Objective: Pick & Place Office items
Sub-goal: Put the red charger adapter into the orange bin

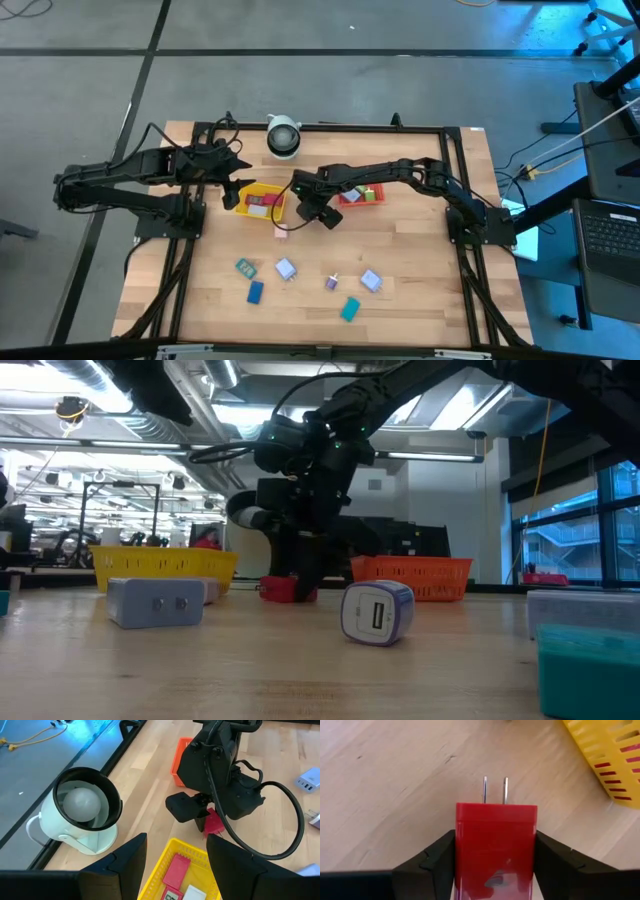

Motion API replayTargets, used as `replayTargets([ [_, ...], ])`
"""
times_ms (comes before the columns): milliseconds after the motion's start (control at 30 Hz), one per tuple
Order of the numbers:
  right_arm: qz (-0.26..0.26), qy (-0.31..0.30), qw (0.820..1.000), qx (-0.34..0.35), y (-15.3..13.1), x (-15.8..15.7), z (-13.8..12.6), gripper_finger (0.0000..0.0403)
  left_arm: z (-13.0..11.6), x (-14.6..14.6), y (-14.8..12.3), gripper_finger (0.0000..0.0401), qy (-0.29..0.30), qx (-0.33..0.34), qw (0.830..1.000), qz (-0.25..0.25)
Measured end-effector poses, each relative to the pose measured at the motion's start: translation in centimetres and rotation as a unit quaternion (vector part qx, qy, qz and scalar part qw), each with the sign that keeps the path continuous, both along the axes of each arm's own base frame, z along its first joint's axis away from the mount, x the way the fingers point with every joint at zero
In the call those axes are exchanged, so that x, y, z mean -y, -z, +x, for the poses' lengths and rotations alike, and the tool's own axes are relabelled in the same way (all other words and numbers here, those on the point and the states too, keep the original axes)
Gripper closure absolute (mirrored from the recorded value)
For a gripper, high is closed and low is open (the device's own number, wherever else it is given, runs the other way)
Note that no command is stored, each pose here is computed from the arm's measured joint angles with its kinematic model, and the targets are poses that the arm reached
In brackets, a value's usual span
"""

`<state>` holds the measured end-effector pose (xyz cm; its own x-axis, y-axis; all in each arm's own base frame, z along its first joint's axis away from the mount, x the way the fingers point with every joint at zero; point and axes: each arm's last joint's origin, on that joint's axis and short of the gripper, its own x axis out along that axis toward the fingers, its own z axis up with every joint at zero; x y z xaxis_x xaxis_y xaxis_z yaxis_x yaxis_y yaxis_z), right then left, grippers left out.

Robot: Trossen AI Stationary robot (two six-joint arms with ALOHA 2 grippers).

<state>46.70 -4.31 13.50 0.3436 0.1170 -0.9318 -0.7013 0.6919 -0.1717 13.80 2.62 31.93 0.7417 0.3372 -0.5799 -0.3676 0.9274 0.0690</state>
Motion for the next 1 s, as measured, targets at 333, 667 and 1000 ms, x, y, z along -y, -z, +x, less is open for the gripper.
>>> replayTargets([
  [333,0.002,0.021,1.000,-0.003,0.0,0.0,0.0,0.0193,0.0,0.0,0.0,0.0199,0.003,0.001,1.000,-0.002],
  [667,0.126,0.091,0.988,-0.003,-3.6,2.3,0.6,0.0193,-0.3,0.1,-0.4,0.0199,0.019,0.010,1.000,0.020],
  [1000,0.254,0.099,0.959,0.074,-10.9,5.9,0.6,0.0193,-3.9,0.5,-2.4,0.0199,0.005,0.116,0.993,0.028],
])
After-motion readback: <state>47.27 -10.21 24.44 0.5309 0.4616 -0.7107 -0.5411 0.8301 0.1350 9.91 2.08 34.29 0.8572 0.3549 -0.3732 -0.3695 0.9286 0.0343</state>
